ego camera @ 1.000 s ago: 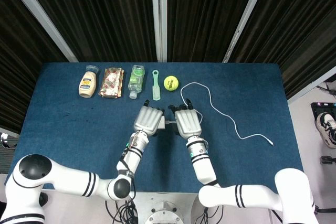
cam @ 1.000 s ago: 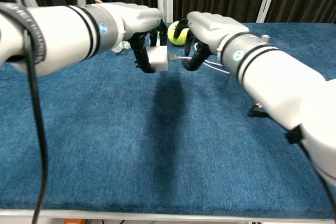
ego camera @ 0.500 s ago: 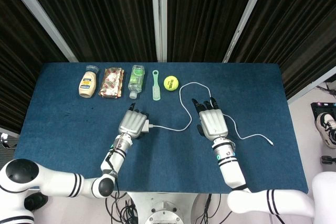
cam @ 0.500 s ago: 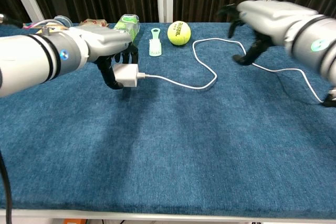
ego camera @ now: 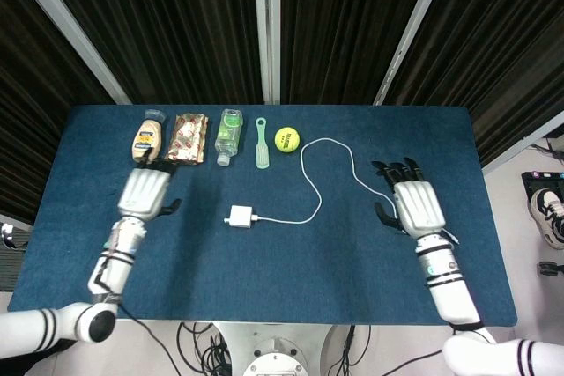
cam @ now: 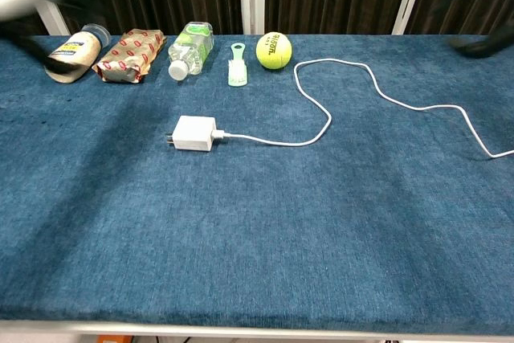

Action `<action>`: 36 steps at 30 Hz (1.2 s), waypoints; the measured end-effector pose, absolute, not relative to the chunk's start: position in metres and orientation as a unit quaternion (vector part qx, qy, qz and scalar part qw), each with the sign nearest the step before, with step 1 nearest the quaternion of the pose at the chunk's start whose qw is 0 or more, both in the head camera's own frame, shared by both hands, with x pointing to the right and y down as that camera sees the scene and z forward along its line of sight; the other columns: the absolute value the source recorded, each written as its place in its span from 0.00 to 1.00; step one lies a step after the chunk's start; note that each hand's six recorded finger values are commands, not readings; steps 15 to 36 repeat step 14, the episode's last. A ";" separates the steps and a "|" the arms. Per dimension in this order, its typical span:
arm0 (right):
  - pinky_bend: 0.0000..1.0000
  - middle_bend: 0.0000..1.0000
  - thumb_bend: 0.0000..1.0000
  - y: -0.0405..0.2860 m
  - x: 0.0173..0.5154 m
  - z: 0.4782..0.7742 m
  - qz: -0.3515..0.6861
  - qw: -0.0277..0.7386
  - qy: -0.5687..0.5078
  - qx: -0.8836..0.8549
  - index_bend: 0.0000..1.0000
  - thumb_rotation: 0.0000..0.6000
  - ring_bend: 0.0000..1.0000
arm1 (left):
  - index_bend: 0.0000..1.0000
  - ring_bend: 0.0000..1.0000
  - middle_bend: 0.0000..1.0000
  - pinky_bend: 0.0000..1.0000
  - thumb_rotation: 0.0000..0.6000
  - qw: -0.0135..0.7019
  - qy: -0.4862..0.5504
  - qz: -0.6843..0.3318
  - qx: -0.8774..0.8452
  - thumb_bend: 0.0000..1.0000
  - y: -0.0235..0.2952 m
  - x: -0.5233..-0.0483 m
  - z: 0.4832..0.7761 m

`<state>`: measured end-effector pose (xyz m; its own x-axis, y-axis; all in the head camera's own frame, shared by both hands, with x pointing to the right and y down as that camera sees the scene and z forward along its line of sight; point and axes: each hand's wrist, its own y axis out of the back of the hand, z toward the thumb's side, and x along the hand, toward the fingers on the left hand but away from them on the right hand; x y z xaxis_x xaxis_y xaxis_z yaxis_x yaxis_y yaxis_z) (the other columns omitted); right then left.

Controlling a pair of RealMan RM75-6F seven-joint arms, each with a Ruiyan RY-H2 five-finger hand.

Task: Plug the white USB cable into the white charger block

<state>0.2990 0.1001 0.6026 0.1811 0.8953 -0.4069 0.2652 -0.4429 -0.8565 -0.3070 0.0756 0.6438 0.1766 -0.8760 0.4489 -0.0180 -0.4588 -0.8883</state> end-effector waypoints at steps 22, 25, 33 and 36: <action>0.01 0.20 0.30 0.183 0.429 0.565 0.510 0.320 -0.455 -0.657 0.17 1.00 0.05 | 0.22 0.14 0.24 0.00 1.00 0.406 0.419 -0.573 -0.576 0.21 0.183 -0.453 0.566; 0.01 0.20 0.30 0.183 0.429 0.565 0.510 0.320 -0.455 -0.657 0.17 1.00 0.05 | 0.22 0.14 0.24 0.00 1.00 0.406 0.419 -0.573 -0.576 0.21 0.183 -0.453 0.566; 0.01 0.20 0.30 0.183 0.429 0.565 0.510 0.320 -0.455 -0.657 0.17 1.00 0.05 | 0.22 0.14 0.24 0.00 1.00 0.406 0.419 -0.573 -0.576 0.21 0.183 -0.453 0.566; 0.01 0.20 0.30 0.183 0.429 0.565 0.510 0.320 -0.455 -0.657 0.17 1.00 0.05 | 0.22 0.14 0.24 0.00 1.00 0.406 0.419 -0.573 -0.576 0.21 0.183 -0.453 0.566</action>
